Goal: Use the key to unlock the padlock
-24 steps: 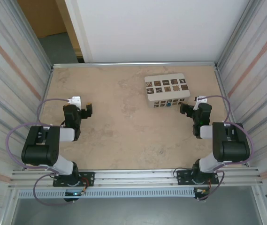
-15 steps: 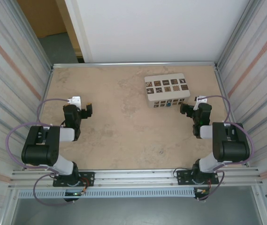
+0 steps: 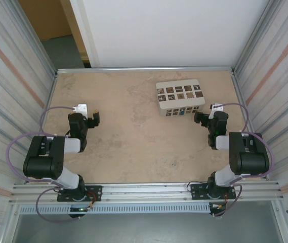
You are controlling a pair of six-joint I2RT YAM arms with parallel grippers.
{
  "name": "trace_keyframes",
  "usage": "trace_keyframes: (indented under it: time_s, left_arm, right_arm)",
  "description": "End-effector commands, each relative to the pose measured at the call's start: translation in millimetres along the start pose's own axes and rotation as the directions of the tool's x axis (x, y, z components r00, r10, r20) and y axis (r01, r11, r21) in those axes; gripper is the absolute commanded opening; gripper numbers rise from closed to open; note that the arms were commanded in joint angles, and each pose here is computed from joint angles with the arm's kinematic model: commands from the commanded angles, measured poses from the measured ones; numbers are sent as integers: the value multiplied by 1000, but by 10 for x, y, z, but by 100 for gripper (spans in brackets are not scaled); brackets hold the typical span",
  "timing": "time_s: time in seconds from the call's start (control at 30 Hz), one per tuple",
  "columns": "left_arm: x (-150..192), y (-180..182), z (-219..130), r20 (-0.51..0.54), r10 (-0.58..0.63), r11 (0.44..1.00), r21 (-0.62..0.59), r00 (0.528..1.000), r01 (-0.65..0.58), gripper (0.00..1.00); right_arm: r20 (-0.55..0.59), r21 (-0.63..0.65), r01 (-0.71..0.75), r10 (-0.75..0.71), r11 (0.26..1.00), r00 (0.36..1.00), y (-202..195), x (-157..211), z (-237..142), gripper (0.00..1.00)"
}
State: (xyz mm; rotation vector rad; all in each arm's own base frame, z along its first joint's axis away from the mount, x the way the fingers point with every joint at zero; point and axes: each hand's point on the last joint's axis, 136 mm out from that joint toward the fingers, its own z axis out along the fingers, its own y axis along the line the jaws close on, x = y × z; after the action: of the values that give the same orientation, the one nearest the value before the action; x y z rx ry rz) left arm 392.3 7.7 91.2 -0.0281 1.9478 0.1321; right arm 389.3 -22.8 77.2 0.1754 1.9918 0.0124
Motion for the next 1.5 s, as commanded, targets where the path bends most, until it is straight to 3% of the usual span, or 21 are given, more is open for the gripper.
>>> trace_keyframes:
  time_s: [0.0, 0.4, 0.57, 0.8, 1.07, 1.17, 1.47]
  left_arm:
    - [-30, 12, -10, 11, -4, 1000, 2, 1000, 4, 99]
    - [-504, -167, -419, 82, 102, 995, -6, 991, -102, 99]
    - [-720, -178, -641, 67, -18, 1000, 22, 998, 17, 99]
    - [-734, -244, -872, -96, -235, 968, 71, 967, 242, 99]
    - [-612, -668, -881, -294, -402, 865, 189, 867, 465, 99]
    - [-608, -899, -828, -347, -396, 841, 235, 850, 487, 99]
    - [-721, -1854, -657, -448, -233, 811, 400, 863, 426, 99]
  right_arm:
    - [13, 4, 14, -14, 1000, 1000, 4, -56, 20, 99]
    - [65, 66, -66, 62, 996, 996, -153, -410, -515, 99]
    - [33, 49, -126, 124, 991, 992, -150, -471, -739, 99]
    - [-97, -24, -258, 254, 966, 962, -41, -560, -934, 99]
    - [-259, -154, -395, 349, 905, 900, 232, -674, -899, 99]
    - [-286, -197, -445, 382, 874, 878, 300, -749, -822, 99]
    - [-305, -257, -497, 418, 829, 856, 371, -845, -486, 99]
